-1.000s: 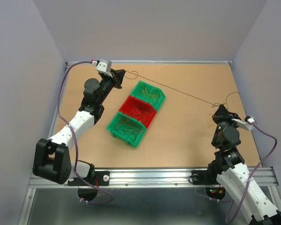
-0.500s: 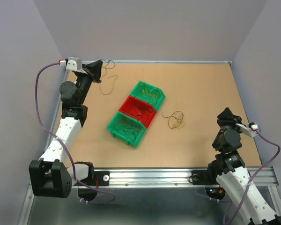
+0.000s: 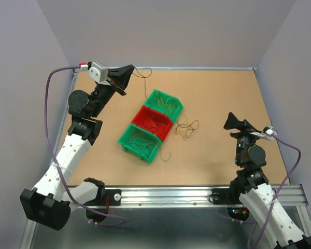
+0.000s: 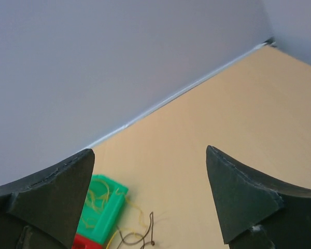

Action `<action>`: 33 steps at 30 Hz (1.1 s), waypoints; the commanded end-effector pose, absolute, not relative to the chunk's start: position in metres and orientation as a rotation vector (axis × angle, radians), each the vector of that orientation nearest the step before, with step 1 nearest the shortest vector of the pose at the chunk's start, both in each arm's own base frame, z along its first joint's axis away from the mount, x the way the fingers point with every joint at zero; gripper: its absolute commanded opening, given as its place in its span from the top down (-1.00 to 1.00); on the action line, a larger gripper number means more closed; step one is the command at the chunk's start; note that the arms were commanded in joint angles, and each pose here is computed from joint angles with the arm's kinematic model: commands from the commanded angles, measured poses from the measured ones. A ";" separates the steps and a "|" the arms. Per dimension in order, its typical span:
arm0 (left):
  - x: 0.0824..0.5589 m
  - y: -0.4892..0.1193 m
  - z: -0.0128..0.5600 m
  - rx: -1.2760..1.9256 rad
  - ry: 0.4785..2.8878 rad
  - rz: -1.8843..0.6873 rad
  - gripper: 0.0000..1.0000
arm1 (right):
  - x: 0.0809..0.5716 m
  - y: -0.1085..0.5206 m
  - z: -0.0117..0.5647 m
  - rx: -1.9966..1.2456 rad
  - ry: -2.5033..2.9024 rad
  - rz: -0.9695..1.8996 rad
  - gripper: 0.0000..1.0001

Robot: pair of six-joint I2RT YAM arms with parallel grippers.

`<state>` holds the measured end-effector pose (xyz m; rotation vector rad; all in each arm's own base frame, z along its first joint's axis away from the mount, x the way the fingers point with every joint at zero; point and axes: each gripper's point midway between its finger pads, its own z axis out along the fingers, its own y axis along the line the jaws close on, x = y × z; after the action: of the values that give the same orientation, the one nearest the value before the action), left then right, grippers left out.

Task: Untangle the cables

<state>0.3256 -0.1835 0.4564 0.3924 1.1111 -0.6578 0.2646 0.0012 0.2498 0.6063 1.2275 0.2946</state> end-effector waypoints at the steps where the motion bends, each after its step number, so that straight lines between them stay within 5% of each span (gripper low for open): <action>1: 0.284 -0.183 0.526 0.446 0.927 -0.670 1.00 | 0.269 0.063 0.275 0.217 1.230 0.457 -0.90; 12: 0.281 -0.237 0.498 0.603 0.961 -0.793 1.00 | 0.273 0.138 0.269 -0.178 1.284 0.664 -0.96; 33: 0.340 -0.226 0.387 0.518 1.189 -0.583 1.00 | 0.273 0.136 0.265 -0.186 1.280 0.643 -0.99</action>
<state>0.3369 -0.2300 0.3693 0.5295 1.2695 -0.6306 0.2743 0.1344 0.2398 -0.1576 1.3626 0.6454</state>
